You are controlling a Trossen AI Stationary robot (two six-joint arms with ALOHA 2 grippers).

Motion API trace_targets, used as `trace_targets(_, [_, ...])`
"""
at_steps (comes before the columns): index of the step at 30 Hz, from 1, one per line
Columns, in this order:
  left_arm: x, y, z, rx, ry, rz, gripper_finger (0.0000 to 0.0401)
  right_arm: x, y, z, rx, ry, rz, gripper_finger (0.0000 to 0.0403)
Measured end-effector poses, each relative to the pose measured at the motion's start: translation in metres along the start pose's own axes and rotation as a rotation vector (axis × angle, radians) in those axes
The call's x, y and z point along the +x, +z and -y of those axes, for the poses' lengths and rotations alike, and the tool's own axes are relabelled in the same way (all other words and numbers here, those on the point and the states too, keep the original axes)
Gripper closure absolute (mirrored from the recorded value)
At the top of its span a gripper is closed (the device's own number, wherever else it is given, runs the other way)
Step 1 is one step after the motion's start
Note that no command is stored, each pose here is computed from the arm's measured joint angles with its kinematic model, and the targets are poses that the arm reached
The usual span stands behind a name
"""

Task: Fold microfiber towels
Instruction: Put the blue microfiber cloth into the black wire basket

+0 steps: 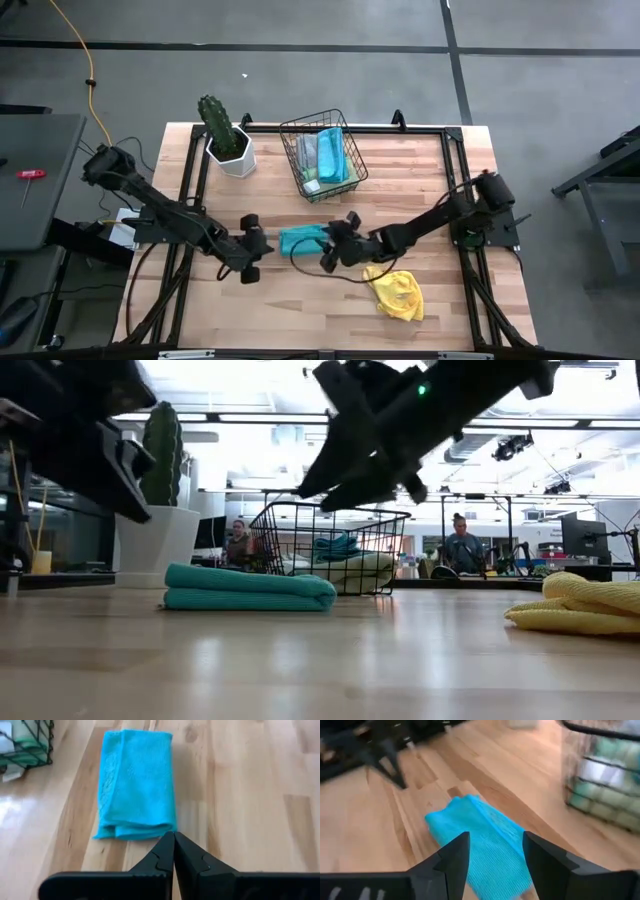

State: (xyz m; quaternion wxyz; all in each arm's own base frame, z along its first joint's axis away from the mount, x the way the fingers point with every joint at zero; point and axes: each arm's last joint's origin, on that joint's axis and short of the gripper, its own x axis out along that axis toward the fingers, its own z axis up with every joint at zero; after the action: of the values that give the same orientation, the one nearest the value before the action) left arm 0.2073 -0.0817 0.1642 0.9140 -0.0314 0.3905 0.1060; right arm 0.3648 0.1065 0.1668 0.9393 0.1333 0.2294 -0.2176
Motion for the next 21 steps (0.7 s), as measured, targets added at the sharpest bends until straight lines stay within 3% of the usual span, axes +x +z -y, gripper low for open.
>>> trace_targets(4, [-0.011, -0.001, 0.003, 0.000, -0.003, 0.027, 0.0401, -0.011, 0.004, 0.009, 0.170, -0.034, -0.091, 0.0226])
trace_targets(10, [-0.016, -0.003, 0.006, 0.006, -0.011, 0.035, 0.0401, 0.004, -0.016, 0.023, 0.364, -0.093, -0.269, 0.0226])
trace_targets(21, [-0.016, -0.005, 0.005, 0.012, -0.003, 0.019, 0.0401, 0.037, -0.021, 0.034, 0.533, -0.006, -0.362, 0.0226])
